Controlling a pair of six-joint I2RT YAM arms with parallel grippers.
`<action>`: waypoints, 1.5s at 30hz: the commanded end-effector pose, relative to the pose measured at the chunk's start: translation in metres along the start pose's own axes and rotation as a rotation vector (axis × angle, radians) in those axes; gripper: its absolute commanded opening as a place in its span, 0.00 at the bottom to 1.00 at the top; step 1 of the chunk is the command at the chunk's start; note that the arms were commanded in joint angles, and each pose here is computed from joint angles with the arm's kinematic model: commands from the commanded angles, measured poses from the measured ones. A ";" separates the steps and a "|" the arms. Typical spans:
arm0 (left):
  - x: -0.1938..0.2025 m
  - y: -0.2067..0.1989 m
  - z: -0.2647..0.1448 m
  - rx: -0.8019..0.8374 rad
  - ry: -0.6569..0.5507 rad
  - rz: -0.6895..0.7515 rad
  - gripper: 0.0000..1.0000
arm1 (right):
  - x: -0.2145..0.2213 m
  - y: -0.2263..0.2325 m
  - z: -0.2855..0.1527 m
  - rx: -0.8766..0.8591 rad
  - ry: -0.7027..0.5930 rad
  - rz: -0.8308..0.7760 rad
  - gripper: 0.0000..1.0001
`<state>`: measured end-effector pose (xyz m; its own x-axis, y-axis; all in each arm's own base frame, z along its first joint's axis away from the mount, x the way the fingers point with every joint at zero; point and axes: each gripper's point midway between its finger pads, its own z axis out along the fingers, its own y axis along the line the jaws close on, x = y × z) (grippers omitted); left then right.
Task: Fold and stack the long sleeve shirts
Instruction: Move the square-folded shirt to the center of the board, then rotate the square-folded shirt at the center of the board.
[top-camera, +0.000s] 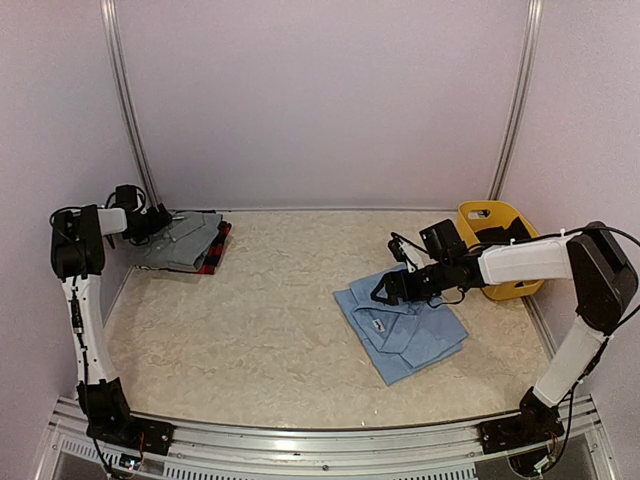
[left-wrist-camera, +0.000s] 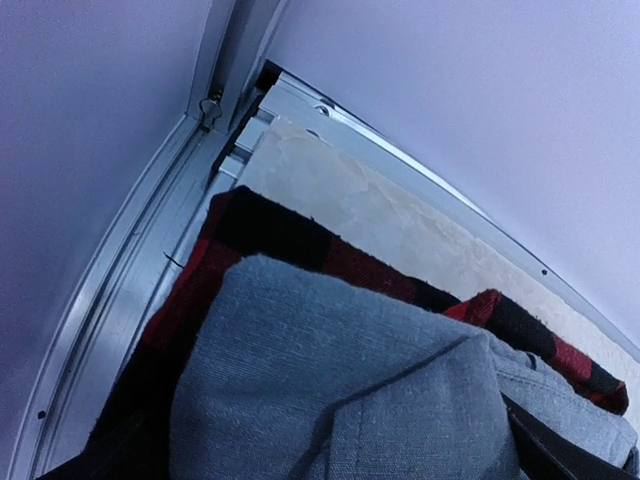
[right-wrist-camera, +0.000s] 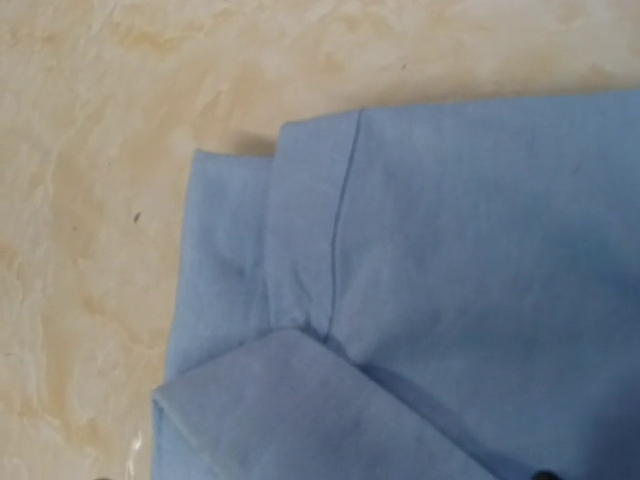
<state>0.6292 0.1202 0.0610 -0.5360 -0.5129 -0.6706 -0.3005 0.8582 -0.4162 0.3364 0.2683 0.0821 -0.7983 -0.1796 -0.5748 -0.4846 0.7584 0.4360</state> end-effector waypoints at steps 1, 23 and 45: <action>0.047 -0.028 -0.007 0.043 0.115 0.019 0.97 | 0.004 0.010 0.000 -0.033 -0.007 -0.004 0.86; 0.199 -0.165 -0.130 0.193 0.165 -0.012 0.92 | -0.009 -0.006 -0.028 0.153 0.017 -0.078 0.88; 0.120 -0.189 -0.242 0.180 -0.090 0.152 0.99 | -0.028 -0.043 0.066 -0.005 0.251 -0.076 0.85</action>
<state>0.4414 -0.0875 0.1888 -0.4954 -0.4196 -0.7606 -0.1280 0.9013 -0.4138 0.3874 0.3024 0.0442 -0.7760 -0.4367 -0.4550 -0.6150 0.6838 0.3926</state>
